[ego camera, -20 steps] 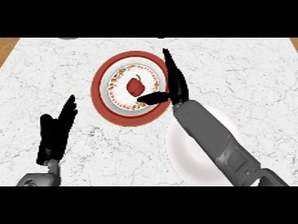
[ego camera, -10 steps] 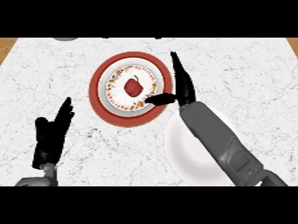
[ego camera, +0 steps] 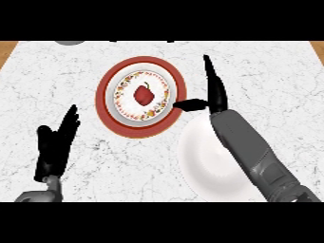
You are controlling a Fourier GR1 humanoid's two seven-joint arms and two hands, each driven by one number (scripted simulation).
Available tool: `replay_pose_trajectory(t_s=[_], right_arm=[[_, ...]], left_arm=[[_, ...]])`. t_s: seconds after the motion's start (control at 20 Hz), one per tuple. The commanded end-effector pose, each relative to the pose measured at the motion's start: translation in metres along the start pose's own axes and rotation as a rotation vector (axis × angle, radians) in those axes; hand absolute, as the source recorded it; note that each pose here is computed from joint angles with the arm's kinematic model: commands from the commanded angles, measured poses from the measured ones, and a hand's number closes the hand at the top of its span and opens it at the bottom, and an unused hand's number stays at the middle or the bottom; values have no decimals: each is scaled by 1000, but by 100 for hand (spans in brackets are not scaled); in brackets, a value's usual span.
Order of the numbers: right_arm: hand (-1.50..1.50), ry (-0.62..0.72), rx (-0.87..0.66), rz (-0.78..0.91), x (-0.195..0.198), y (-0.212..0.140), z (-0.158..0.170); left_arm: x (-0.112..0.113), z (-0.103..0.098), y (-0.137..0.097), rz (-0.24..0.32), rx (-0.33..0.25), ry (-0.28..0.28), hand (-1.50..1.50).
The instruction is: Pick the bell pepper from the plate and place it in the plate
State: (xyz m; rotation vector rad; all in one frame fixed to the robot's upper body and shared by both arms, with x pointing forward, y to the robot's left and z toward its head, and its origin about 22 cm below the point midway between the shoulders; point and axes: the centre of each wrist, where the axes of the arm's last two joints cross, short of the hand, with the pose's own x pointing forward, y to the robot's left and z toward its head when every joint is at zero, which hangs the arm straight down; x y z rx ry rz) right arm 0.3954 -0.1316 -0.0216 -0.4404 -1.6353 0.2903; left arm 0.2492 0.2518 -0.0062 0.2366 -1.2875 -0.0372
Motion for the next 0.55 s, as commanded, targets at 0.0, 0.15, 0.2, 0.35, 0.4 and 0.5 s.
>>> replay_pose_trajectory(t_s=[0.0,0.15,0.2,0.35,0.4,0.5], right_arm=[[-150,27,-56,23,-1,-17,-10],[-150,34,-75,16,-12,-10,0],[-150,41,-83,31,-30,-26,2],[-150,41,-71,44,-41,-31,8],[-150,56,-60,44,-19,-28,-4],[-150,70,-109,60,-34,-37,1]], left_arm=[[-11,-12,2,-9,5,19,0],[1,-13,2,-5,-2,5,0],[11,0,-1,-2,5,-6,0],[7,-2,-11,-13,-3,-3,0],[-13,8,-4,-4,1,6,0],[6,-9,0,-10,17,-19,0]])
